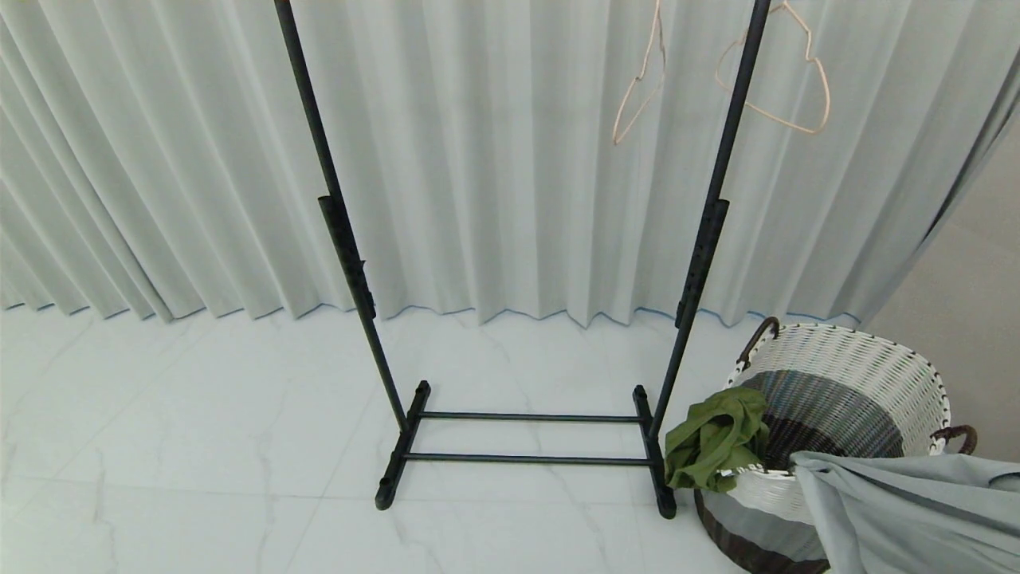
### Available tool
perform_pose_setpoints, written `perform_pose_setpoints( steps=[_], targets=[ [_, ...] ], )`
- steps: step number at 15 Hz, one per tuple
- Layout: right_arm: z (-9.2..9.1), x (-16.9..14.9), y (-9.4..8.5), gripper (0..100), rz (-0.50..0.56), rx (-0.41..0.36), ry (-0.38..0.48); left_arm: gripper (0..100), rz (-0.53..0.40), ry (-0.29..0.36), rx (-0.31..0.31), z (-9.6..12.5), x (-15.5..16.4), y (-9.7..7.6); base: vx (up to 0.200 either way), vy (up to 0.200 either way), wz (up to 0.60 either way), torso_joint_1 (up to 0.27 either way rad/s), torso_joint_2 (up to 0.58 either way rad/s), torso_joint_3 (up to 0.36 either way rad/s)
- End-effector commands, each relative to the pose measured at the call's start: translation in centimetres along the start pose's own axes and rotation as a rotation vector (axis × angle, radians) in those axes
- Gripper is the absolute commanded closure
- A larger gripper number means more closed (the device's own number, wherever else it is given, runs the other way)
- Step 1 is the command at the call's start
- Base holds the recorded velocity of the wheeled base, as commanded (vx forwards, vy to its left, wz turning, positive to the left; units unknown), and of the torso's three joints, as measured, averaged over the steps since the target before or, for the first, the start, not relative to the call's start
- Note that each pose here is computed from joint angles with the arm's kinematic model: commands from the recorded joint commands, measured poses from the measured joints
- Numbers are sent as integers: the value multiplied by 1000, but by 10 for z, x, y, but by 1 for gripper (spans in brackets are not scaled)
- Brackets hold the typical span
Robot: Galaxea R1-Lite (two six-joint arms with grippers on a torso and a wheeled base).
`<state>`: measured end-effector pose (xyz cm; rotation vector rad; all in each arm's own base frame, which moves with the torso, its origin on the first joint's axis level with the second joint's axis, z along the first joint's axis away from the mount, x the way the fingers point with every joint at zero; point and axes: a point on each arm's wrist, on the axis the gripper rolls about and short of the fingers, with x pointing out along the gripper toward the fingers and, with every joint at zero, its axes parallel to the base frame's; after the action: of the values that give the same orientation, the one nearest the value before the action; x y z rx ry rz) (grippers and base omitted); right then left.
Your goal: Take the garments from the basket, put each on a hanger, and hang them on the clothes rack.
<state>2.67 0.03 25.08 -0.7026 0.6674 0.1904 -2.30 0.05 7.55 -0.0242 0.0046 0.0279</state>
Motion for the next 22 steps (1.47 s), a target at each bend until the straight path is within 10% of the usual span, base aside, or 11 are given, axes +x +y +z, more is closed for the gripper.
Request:
perform_pose_setpoints(
  steps=[1,5,8,13,18,22],
  targets=[
    [2,-16,-1,100,115,3,-86,0,-2,-2,-3,0,0,0,0,0,0,0,0,0],
    [8,-42,-7,100,448,24,-220,0,-35,-56,-1,11,-2,-1,0,0,0,0,0,0],
    [22,-43,-10,100,562,24,-276,0,-267,-113,-19,73,-5,-6,0,0,0,0,0,0],
    [54,-27,-16,100,585,88,-331,0,-513,-26,6,166,51,-18,0,0,0,0,0,0],
    [90,-12,-24,100,581,142,-349,0,-731,254,8,155,133,-63,0,0,0,0,0,0],
    [118,12,-24,100,581,170,-382,0,-711,402,47,128,190,-113,0,0,0,0,0,0]
  ],
)
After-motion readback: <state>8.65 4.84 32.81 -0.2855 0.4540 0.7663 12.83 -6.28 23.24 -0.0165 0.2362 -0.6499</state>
